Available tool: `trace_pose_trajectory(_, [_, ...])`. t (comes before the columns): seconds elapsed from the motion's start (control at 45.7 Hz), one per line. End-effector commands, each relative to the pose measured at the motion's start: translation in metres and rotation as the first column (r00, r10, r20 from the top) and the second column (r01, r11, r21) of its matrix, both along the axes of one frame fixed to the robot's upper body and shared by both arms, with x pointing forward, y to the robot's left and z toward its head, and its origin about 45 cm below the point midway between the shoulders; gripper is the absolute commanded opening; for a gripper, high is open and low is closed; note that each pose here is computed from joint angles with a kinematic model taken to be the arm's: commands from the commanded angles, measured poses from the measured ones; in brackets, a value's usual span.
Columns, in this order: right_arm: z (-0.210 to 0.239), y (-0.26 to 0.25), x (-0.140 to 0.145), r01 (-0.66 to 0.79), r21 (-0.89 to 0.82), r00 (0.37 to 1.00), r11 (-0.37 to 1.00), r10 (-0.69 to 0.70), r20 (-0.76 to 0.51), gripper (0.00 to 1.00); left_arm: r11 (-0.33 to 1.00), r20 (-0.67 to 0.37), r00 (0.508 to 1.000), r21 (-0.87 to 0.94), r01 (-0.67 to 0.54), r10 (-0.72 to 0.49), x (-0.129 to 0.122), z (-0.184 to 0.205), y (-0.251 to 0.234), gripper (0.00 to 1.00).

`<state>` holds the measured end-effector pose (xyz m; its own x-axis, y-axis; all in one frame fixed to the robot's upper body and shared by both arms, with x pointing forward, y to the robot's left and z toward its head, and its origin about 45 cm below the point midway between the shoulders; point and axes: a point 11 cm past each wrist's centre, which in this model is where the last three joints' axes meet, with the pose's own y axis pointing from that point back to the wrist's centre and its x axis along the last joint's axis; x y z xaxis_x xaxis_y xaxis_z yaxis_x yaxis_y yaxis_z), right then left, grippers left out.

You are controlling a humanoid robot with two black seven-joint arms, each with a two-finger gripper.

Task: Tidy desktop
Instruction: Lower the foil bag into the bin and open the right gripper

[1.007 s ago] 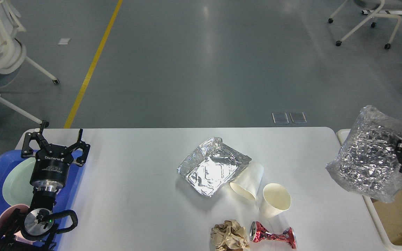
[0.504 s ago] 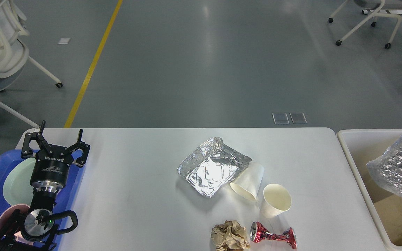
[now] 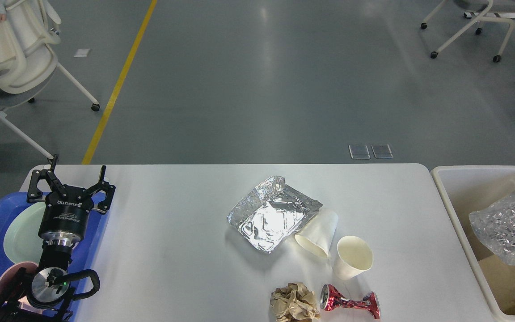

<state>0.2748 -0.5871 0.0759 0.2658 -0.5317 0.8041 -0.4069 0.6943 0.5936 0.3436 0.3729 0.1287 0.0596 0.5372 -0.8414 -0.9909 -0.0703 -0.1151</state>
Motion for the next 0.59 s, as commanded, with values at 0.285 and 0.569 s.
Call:
trace_pose_trajectory(0.285, [-0.045,0.03,-0.029,0.037,0.023,0.999,0.999,-0.036,-0.012,0.0,1.0,0.0,1.0,0.0,0.001,-0.001,0.0,0.0,0.0,0.96])
trace_pose_trajectory(0.569, [-0.055,0.036,-0.038,0.04,0.043,0.999,0.998,-0.039,-0.031,0.0,1.0,0.0,1.0,0.0,0.001,-0.001,0.0,0.0,0.0,0.96])
